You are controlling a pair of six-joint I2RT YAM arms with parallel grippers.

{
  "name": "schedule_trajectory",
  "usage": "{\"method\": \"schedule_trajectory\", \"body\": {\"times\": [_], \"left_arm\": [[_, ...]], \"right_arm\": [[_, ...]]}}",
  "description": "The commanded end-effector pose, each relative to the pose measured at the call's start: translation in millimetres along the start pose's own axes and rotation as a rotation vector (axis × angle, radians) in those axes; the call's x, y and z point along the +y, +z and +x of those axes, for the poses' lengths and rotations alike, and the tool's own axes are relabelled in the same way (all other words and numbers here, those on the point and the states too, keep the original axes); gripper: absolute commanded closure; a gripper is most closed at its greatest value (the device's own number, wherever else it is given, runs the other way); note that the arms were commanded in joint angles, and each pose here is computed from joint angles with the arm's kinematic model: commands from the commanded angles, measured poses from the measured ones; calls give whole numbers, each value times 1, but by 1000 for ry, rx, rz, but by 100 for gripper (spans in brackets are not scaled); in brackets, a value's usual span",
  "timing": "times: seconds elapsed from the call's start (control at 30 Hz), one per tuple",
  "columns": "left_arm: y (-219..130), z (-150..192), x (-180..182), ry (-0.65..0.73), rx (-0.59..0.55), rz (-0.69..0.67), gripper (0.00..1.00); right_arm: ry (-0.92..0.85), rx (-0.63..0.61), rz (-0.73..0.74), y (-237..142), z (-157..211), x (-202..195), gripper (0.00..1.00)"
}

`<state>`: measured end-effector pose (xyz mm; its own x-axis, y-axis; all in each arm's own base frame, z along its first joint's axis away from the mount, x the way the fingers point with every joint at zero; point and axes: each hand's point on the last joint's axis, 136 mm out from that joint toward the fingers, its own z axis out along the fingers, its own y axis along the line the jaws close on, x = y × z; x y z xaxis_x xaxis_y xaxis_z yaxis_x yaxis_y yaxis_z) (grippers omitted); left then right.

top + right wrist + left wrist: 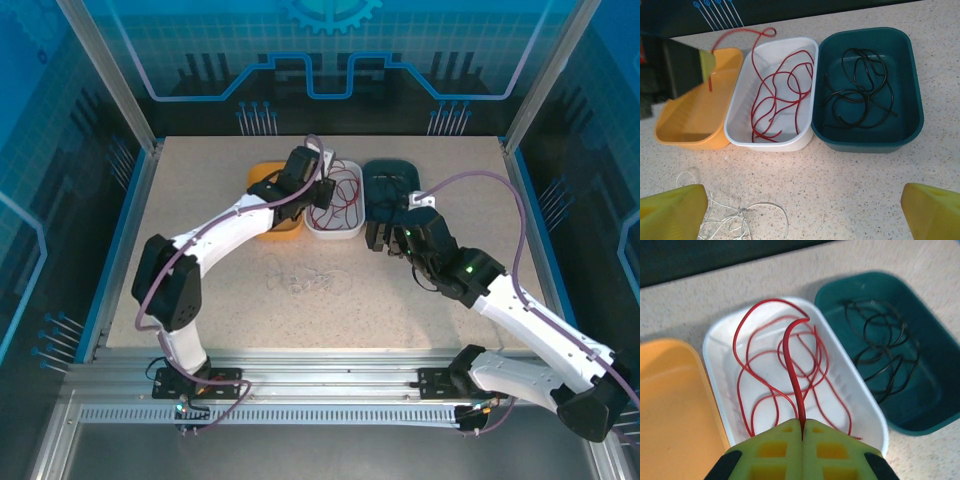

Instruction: Untangle the cables

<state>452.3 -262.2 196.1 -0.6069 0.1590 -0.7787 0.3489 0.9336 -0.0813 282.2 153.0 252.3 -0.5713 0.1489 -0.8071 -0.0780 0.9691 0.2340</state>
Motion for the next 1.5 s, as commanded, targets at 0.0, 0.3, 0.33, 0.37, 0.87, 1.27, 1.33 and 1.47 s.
{"method": "schedule_trajectory", "body": {"times": [0.0,0.3,0.33,0.37,0.87,1.27,1.33,1.47], "left_arm": [[10,6,-4,44,42,-16,100],[36,40,-10,102,156,-50,100],[38,43,-10,104,166,-53,100],[41,46,-10,107,178,-55,100],[59,75,-3,139,287,-92,80],[30,52,-10,68,229,-55,55],[17,42,-11,45,201,-46,49],[-18,23,-10,-20,138,-39,24]], "right_arm": [[22,-27,32,-7,-4,-11,0],[39,-79,5,-16,-6,-16,0],[42,-85,2,-18,-6,-17,0],[44,-89,1,-19,-6,-18,0],[49,-106,15,-25,-6,-25,0],[44,-100,30,-23,-7,-26,0],[47,-102,37,-23,-7,-28,0],[70,-106,75,-23,-6,-35,0]]}}
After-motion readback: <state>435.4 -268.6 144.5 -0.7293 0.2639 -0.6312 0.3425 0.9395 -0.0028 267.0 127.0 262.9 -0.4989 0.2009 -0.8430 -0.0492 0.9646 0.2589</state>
